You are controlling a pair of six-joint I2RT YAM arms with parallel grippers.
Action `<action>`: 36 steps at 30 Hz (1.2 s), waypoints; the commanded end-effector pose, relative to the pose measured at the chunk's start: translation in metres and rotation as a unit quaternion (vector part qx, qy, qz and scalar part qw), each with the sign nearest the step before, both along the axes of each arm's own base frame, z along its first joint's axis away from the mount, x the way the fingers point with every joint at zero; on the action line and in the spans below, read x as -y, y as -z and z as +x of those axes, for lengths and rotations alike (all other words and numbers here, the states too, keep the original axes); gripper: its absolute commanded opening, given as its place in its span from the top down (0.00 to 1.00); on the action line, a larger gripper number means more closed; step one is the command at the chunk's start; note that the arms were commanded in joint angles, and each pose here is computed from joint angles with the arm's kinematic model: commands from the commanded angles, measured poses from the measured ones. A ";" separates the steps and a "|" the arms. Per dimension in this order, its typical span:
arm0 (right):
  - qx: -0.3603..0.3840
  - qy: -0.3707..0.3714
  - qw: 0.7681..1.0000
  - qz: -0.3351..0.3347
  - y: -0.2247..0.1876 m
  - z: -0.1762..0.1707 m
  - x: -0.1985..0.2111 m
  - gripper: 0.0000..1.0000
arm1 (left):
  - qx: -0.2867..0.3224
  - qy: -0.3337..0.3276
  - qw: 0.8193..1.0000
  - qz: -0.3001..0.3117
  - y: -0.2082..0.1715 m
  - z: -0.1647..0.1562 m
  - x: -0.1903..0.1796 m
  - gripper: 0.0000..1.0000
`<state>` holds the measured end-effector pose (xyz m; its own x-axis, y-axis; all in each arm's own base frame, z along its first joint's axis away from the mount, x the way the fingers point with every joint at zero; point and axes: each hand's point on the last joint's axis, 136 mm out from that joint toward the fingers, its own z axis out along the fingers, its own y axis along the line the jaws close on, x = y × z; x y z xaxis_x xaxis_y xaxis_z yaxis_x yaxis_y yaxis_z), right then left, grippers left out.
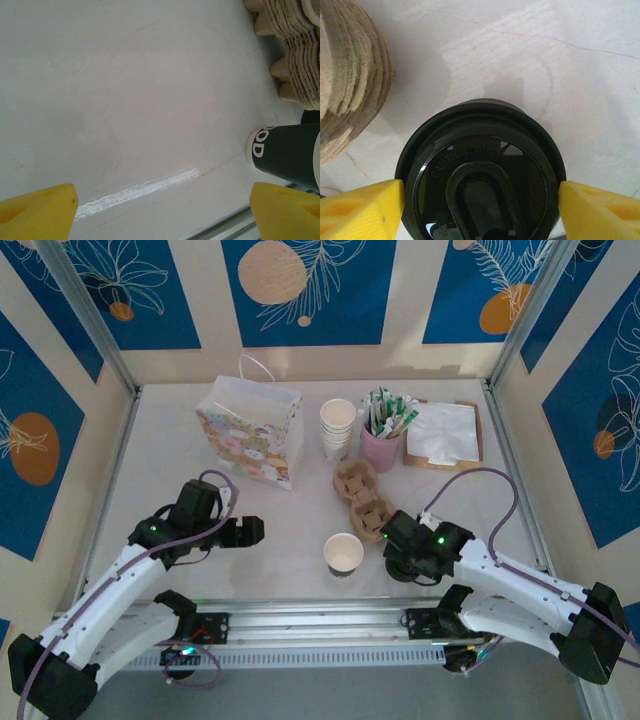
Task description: Pack the takeout coffee
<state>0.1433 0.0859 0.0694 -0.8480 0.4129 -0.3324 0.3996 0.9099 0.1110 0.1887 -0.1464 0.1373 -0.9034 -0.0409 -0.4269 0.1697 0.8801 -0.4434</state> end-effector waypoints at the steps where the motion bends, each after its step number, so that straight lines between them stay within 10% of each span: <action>1: -0.005 0.005 1.000 -0.004 0.005 -0.003 0.004 0.20 | 0.005 -0.001 1.000 0.005 -0.002 0.001 0.000 0.11; 36: 0.053 -0.040 0.998 0.011 -0.028 0.006 0.004 0.32 | 0.005 -0.001 1.000 0.009 -0.001 0.002 -0.001 0.11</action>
